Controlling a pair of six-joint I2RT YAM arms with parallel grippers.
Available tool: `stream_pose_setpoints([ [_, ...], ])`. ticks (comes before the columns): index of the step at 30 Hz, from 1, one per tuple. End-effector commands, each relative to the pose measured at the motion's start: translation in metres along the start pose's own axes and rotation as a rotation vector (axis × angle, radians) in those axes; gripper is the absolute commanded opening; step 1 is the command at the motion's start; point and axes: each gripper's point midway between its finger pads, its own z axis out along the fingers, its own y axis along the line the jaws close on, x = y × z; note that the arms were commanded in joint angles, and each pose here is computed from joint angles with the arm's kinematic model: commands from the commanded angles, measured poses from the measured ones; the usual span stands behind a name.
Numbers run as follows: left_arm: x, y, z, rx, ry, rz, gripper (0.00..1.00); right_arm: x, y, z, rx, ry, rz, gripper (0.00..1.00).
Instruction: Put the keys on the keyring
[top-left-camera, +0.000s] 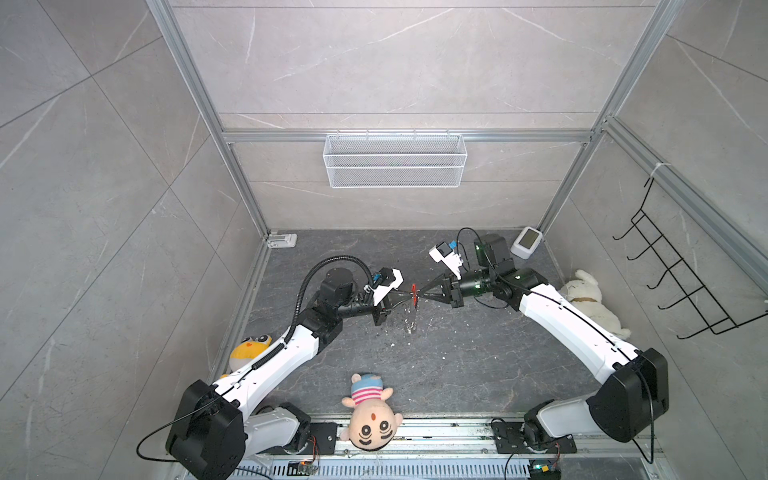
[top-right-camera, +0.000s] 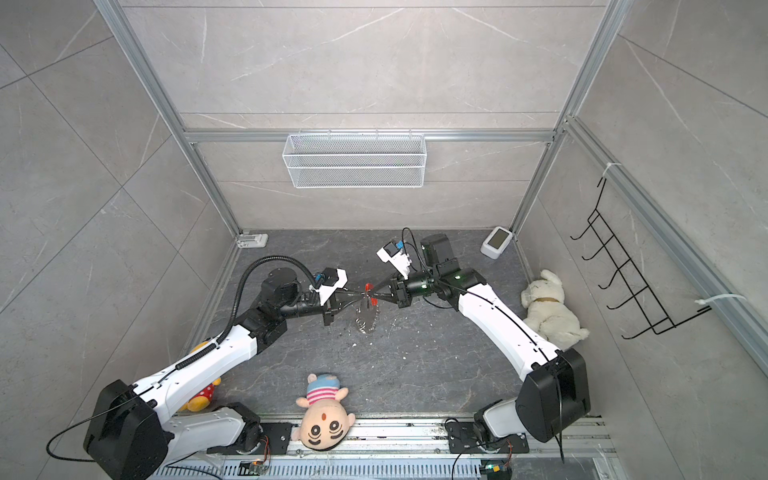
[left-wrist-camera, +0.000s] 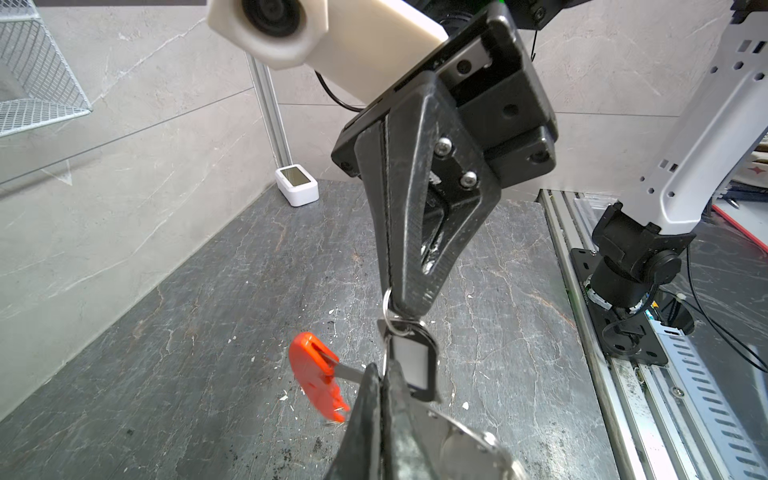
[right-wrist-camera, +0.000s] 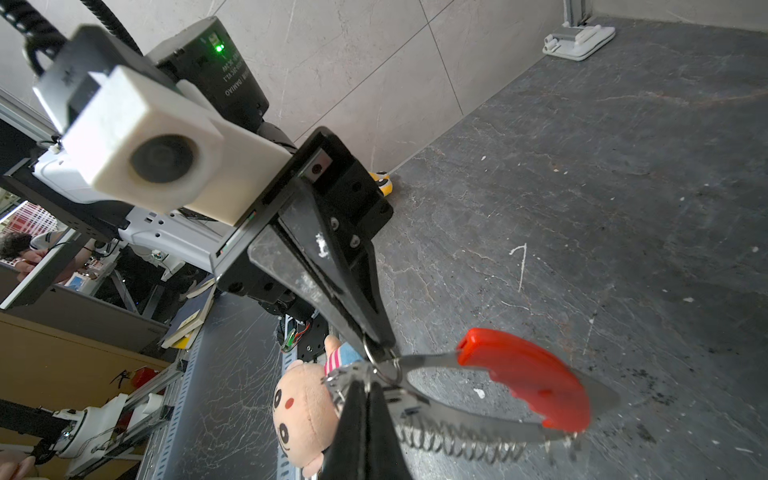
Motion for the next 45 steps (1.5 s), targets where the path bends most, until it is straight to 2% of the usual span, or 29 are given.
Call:
stream_pose_setpoints([
  [1, -0.033, -0.003, -0.005, 0.016, -0.095, 0.102, 0.0, -0.011, 0.005, 0.0, -0.029, -0.022, -0.018, 0.0],
  [15, -0.034, -0.007, -0.006, 0.03, -0.108, 0.108, 0.0, -0.011, -0.01, 0.008, -0.021, -0.035, 0.038, 0.0],
  [26, -0.031, 0.0, -0.005, 0.003, -0.076, 0.078, 0.0, -0.011, 0.002, -0.01, -0.007, -0.064, -0.006, 0.0],
  [32, -0.031, 0.001, -0.004, 0.001, -0.071, 0.071, 0.0, -0.008, 0.009, -0.015, -0.044, -0.071, -0.001, 0.0],
  [45, -0.034, 0.003, -0.002, 0.009, -0.078, 0.051, 0.0, -0.003, 0.012, -0.002, -0.106, -0.032, 0.032, 0.0],
])
